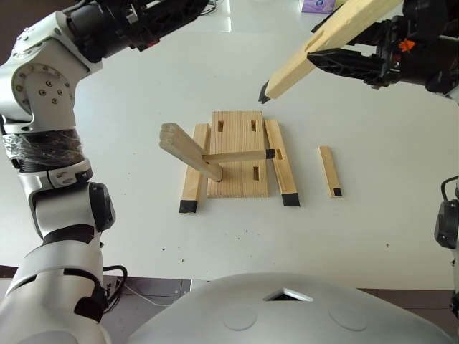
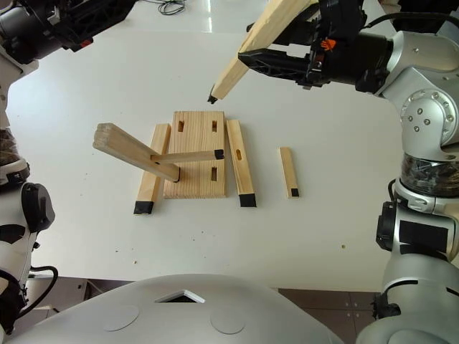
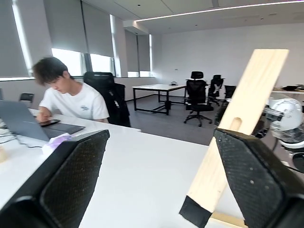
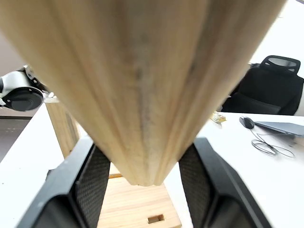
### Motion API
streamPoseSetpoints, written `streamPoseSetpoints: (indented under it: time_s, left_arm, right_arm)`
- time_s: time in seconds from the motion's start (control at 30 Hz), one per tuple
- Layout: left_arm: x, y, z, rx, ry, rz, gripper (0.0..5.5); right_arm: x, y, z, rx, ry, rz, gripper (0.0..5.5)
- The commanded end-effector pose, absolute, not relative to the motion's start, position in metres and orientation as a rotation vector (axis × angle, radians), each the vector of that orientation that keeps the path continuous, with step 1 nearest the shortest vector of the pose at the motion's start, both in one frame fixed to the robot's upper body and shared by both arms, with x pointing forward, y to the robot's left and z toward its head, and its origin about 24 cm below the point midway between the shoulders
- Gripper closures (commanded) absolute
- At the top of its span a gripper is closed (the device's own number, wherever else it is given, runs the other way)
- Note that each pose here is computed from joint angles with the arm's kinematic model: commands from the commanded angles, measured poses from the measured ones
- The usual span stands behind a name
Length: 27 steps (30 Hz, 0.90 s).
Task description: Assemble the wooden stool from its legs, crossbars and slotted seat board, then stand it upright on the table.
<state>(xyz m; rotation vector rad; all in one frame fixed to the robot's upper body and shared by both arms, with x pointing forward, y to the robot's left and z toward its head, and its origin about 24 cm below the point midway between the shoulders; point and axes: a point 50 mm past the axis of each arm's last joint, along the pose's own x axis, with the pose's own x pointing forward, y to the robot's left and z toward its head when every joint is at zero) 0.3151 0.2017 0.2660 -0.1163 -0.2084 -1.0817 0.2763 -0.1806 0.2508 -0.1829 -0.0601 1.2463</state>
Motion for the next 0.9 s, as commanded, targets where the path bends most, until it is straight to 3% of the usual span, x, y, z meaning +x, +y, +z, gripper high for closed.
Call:
streamPoseSetpoints:
  time_s: [0.03,0.33,0.73,0.9]
  left_arm:
    - [0.317,0.225,0.248,-0.061,-0.156,-0.943,1.44]
    - [0.293,0.244,0.203,0.038,0.004,-0.897,1.44]
    - [0.267,0.284,0.154,0.363,0.311,-0.965,1.44]
    - [0.256,0.278,0.151,0.371,0.352,-1.103,1.44]
  right_arm:
    - [0.263,-0.192,0.234,-0.22,-0.001,1.21,3.46]
    - [0.227,-0.205,0.19,-0.118,0.095,1.207,3.46]
    - [0.203,-0.174,0.153,-0.186,0.04,1.217,3.46]
    - [0.201,-0.165,0.147,-0.179,0.001,1.226,3.46]
